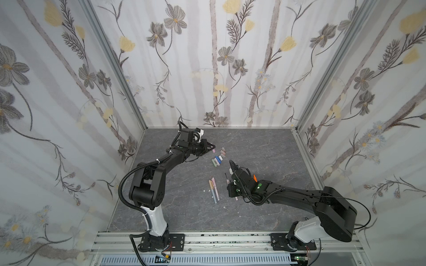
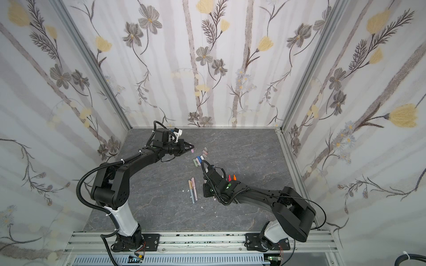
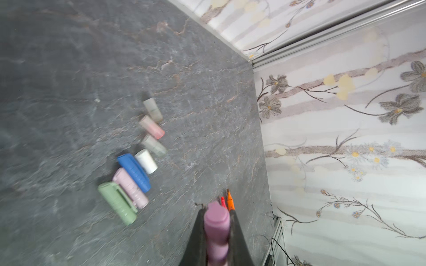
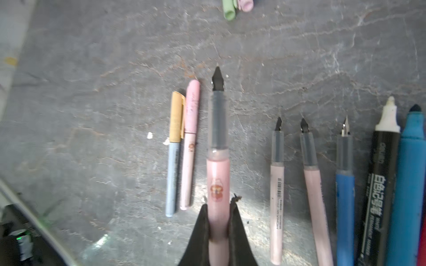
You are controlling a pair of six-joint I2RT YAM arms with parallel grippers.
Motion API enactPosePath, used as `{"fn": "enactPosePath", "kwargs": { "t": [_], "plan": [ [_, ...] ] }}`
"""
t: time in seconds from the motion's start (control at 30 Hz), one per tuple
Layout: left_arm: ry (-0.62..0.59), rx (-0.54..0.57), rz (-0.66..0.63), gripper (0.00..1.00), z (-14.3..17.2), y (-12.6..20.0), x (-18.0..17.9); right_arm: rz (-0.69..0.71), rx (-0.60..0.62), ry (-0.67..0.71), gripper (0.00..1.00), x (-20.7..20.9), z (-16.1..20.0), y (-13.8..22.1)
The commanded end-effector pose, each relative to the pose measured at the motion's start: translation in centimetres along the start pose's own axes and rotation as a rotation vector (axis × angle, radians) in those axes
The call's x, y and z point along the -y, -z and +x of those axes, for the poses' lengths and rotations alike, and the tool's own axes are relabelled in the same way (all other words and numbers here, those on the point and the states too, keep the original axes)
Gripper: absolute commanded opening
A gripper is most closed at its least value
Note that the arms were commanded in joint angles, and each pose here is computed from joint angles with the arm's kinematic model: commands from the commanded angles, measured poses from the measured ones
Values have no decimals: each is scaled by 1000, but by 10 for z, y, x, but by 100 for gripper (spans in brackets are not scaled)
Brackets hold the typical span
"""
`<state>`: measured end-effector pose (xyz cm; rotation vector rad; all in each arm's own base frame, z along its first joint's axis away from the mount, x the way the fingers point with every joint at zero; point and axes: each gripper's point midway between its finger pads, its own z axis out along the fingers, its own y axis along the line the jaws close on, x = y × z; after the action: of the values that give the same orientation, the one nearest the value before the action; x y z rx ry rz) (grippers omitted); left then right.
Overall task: Remove pen caps from pens
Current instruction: Place the pen at the center of the table.
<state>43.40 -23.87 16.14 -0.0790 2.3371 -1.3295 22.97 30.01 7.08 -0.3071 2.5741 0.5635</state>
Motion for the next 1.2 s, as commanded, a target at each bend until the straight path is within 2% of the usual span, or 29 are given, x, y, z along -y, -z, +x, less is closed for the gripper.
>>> {"fn": "enactPosePath", "kwargs": {
  "t": [0.0, 0.3, 0.5, 0.63, 0.83, 1.17],
  "plan": [
    [-14, 2, -16, 0, 7, 12, -15, 130, -25, -12, 0, 17, 7, -8],
    [35, 10, -33, 0, 29, 28, -42, 240, -64, 6, 0, 33, 18, -30],
    [44, 8, -36, 0, 36, 32, -48, 252, -75, 19, 8, 33, 22, -35],
    [43, 13, -35, 0, 36, 35, -48, 265, -72, 26, 15, 33, 21, -35],
    [44, 12, -36, 0, 37, 37, -50, 280, -66, 37, 21, 31, 18, -33],
    [66, -7, -63, 0, 51, 31, -69, 297, -20, 63, 22, 28, 5, -21]
  ]
}}
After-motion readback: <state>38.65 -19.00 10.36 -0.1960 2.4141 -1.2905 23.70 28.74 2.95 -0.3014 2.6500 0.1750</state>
